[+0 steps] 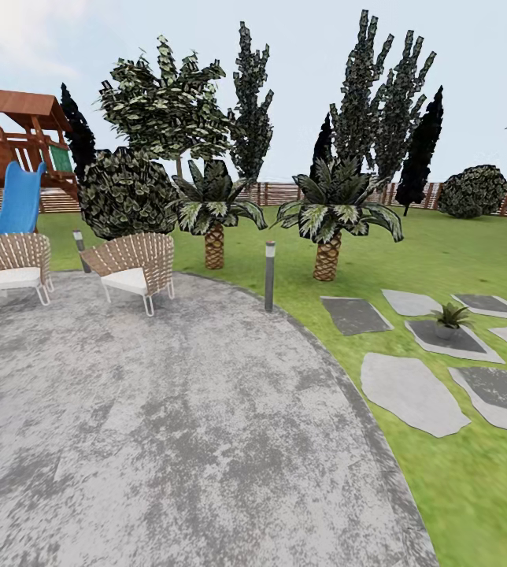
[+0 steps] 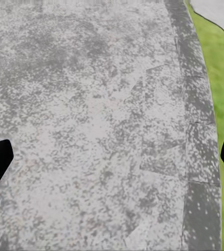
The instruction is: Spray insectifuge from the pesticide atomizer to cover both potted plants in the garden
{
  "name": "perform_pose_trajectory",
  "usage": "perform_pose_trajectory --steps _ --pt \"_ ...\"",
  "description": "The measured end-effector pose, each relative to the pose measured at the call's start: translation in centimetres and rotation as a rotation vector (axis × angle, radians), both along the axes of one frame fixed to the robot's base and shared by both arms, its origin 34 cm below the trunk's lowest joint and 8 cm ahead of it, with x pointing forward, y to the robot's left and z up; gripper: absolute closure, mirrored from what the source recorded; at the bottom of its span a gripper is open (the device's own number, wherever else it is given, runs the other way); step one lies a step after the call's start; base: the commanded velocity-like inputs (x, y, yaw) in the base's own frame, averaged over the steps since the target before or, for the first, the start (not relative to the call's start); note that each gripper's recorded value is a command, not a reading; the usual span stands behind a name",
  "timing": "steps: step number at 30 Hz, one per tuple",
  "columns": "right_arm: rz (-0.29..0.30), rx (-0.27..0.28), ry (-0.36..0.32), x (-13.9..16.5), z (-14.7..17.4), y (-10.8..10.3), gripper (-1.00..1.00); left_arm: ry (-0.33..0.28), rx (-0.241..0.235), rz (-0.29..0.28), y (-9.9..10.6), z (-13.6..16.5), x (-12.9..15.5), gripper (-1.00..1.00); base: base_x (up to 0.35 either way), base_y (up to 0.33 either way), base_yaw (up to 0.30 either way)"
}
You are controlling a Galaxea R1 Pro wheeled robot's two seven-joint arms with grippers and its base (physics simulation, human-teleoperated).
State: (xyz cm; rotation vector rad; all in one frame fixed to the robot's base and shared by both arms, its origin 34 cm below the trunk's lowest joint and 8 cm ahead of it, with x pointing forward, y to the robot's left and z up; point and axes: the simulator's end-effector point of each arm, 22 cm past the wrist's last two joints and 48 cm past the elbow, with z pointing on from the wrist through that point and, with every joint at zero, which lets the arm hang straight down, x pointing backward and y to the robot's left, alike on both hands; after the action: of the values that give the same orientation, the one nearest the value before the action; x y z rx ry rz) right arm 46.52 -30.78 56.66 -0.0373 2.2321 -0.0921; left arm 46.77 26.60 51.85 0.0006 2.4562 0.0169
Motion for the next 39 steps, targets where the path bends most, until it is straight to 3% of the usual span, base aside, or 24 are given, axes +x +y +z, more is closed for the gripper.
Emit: perform_pose_trajectory --steps 7,21,39 --pt "0.012 -0.001 0.025 -0.9 -0.8 0.3 -1.0 -0.026 0.009 -0.001 0.6 0.2 -0.1 -1.0 0.0 0.0 -0.043" --pt "0.004 -0.001 0.038 -1.3 -1.2 0.1 -1.0 -0.023 0.011 0.005 0.8 0.0 -0.3 -1.0 0.0 0.0 -0.271" --pt "-0.004 -0.003 0.06 -2.1 -5.0 -0.1 -1.0 -0.003 0.026 0.015 1.6 -3.8 -1.1 -1.0 0.0 0.0 -0.217"
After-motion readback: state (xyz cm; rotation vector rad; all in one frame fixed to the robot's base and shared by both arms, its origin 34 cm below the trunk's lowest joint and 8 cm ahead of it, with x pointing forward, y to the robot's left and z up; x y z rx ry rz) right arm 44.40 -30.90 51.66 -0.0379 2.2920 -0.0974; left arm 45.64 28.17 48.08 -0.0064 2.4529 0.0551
